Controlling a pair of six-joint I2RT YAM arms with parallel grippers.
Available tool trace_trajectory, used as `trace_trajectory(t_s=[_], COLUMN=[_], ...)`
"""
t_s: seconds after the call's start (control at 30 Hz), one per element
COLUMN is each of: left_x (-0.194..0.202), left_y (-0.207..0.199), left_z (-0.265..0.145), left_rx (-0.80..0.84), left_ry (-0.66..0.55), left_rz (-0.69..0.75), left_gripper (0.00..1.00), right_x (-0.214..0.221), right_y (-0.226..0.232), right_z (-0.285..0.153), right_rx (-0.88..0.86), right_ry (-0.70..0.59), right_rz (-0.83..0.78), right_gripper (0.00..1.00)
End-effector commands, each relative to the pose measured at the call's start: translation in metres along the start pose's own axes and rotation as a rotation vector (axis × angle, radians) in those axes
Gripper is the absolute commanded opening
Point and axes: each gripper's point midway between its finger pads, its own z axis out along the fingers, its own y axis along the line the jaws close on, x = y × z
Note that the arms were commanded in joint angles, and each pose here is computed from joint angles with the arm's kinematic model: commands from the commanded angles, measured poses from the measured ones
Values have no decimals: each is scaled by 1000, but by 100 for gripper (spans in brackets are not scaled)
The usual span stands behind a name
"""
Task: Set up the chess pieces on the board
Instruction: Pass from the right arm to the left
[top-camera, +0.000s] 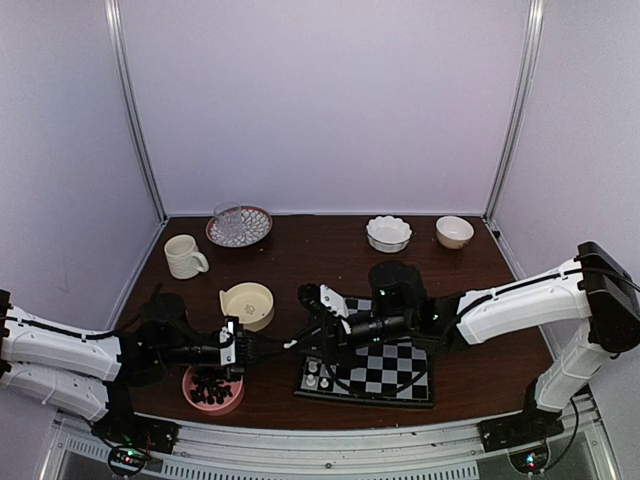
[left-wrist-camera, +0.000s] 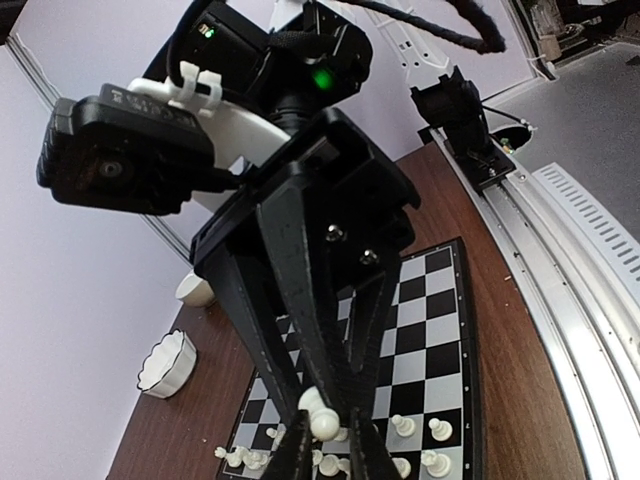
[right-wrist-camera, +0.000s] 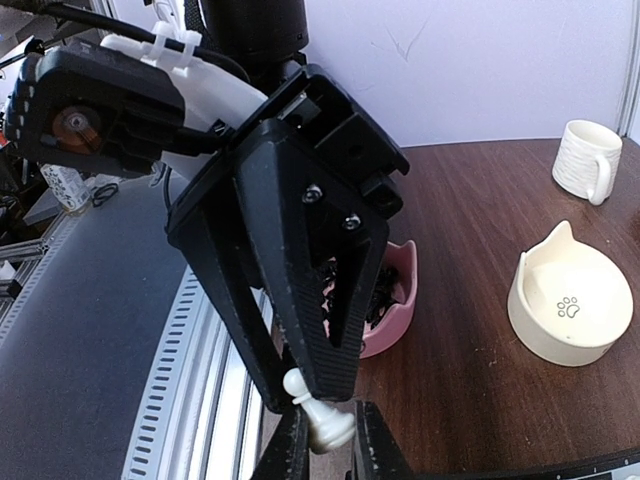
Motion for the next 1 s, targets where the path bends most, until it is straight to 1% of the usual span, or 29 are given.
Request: trace_trajectory(t_s=[0.0, 0.2, 0.33, 0.37, 0.47, 0.57, 0.7, 0.8, 0.9, 0.97], left_x=[-21, -23, -20, -20, -17, -11, -1, 5, 11, 15], left_y=[10, 16, 18, 18, 20, 25, 34, 38, 45, 48], left_z=[0, -1, 3, 4, 5, 8, 16, 21, 27, 34], left_rx=[-23, -53, -40, -41, -52, -72, -95, -106, -117, -103], left_ry=[-74, -69, -43, -42, -29, 8, 77, 118, 166, 218], left_rz=[23, -7, -37, -42, -56, -95, -150, -182, -227, -258], left_gripper=[12, 0, 0, 0, 0, 0, 0, 0, 0, 0], right_x=[-14, -12, -12, -12, -11, -12, -13, -12, -15, -15], right_y=[-1, -2, -2, -3, -5, -8, -20, -35, -54, -70], right_z=[3, 4, 4, 4, 1, -7, -28, -50, -82, -103], right_rx=[-9, -4, -1, 1, 19, 65, 152, 234, 347, 452], right_ry=[-38, -33, -34, -35, -36, -38, -29, -41, -73, -83], right_rz=[-9, -9, -13, -14, -17, -72, -107, -124, -145, -152], right_gripper=[7, 8, 11, 12, 24, 33, 41, 45, 48, 49])
